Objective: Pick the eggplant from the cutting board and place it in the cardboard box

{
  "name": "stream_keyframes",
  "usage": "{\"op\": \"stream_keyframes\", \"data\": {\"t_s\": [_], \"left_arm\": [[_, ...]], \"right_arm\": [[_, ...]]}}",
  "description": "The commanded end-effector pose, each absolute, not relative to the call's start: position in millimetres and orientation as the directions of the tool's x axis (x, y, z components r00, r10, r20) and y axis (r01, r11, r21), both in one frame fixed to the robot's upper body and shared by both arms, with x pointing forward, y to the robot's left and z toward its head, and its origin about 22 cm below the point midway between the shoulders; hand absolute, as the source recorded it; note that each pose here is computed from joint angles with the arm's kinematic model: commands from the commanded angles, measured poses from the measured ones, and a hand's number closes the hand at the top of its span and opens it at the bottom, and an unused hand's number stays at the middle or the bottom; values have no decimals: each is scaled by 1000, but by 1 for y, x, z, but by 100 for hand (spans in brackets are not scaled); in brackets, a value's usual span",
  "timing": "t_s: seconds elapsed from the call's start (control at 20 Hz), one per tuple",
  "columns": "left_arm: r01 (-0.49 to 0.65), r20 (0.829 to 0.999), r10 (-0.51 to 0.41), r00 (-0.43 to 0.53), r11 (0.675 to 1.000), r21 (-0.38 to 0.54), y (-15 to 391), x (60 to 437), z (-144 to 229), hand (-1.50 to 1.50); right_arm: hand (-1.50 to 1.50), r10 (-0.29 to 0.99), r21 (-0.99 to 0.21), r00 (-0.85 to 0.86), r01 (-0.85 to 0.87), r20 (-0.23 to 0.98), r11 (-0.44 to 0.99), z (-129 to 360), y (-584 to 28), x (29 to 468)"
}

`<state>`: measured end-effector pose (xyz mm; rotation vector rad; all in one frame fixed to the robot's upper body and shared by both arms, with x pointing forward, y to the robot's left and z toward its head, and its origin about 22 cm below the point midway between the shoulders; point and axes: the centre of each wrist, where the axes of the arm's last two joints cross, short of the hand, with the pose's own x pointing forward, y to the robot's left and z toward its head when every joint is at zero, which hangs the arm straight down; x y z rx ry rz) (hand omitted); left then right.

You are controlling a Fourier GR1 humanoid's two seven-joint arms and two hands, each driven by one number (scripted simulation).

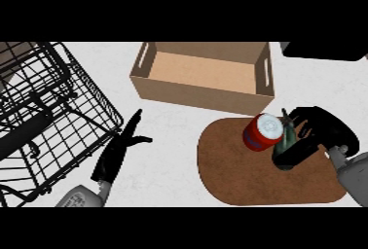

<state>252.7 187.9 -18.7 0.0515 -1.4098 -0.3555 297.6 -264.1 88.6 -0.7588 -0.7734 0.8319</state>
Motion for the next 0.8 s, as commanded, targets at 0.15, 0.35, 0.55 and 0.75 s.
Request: {"op": "stream_keyframes", "data": {"t_s": [0.15,0.35,0.55,0.75], "left_arm": [[150,939,-342,17,930,336,199,275,2,0],[133,932,-362,22,925,357,204,279,2,0],[115,930,-367,4,924,364,205,282,7,0],[95,932,-361,13,929,358,209,279,5,0]], "right_arm": [[150,977,-949,-95,-273,192,160,149,-257,317],[150,960,-983,-245,-159,132,95,176,-278,333],[150,920,-986,-358,-103,160,131,187,-306,347],[150,769,-930,-536,-97,348,353,200,-306,360]]}}
